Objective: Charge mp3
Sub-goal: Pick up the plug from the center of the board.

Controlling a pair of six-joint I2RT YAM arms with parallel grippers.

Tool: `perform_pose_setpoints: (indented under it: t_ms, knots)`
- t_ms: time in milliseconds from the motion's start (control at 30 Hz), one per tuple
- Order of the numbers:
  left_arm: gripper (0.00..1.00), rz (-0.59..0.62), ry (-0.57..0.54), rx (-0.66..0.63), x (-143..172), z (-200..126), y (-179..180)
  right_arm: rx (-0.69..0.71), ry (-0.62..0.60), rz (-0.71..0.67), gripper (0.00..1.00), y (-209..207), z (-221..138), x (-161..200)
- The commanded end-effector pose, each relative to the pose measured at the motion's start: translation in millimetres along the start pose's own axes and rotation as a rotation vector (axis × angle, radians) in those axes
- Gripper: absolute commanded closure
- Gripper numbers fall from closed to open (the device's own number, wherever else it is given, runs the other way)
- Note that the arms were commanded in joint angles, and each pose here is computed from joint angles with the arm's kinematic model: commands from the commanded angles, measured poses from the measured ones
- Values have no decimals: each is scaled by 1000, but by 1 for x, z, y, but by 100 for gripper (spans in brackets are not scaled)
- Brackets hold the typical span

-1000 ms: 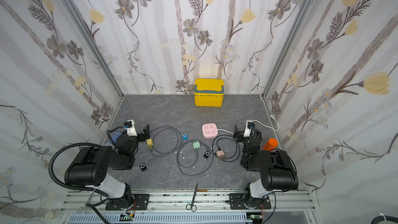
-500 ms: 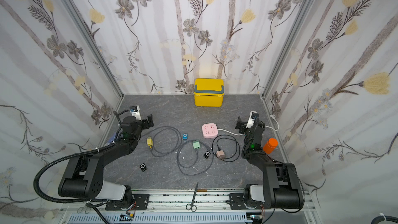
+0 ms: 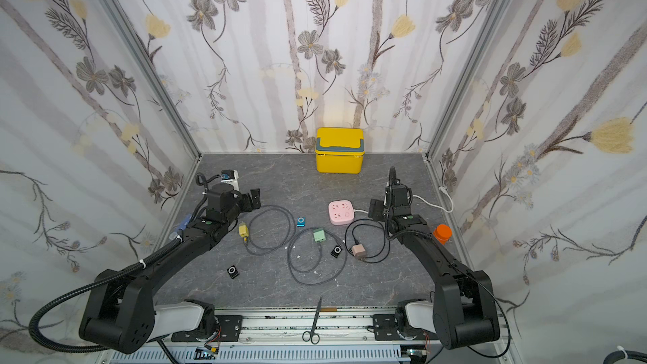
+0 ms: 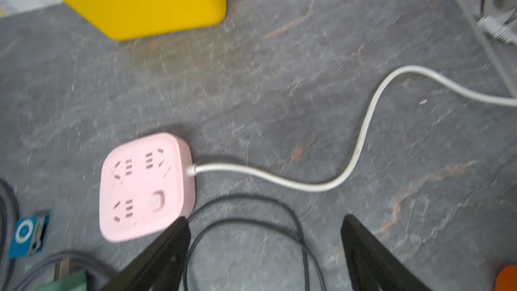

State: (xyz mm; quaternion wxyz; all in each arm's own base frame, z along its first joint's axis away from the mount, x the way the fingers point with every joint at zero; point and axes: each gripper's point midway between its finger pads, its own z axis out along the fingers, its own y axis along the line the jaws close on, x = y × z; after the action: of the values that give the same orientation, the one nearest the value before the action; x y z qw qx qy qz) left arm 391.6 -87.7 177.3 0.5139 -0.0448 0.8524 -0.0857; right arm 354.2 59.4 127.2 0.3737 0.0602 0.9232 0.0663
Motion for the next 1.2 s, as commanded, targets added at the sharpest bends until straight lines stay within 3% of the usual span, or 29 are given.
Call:
perform_pose_setpoints:
  t_ms: [0, 133, 367, 600, 900, 1167]
  knots:
    - [0, -58, 60, 58, 11, -5, -14, -59, 132, 30, 16, 15, -10, 34]
    - [1, -93, 53, 130, 5, -17, -33, -80, 189, 32, 19, 23, -8, 63]
    - [1, -94, 132, 264, 20, -31, -71, -140, 357, -21, 26, 43, -2, 115]
    - [2, -46, 231, 305, 47, -43, -89, -191, 422, -59, 26, 60, -2, 136]
    - [2, -15, 268, 333, 54, -46, -103, -134, 459, -99, 28, 57, 6, 149]
    - [3, 24, 304, 338, 61, -46, -112, -111, 495, -110, 48, 54, 10, 158]
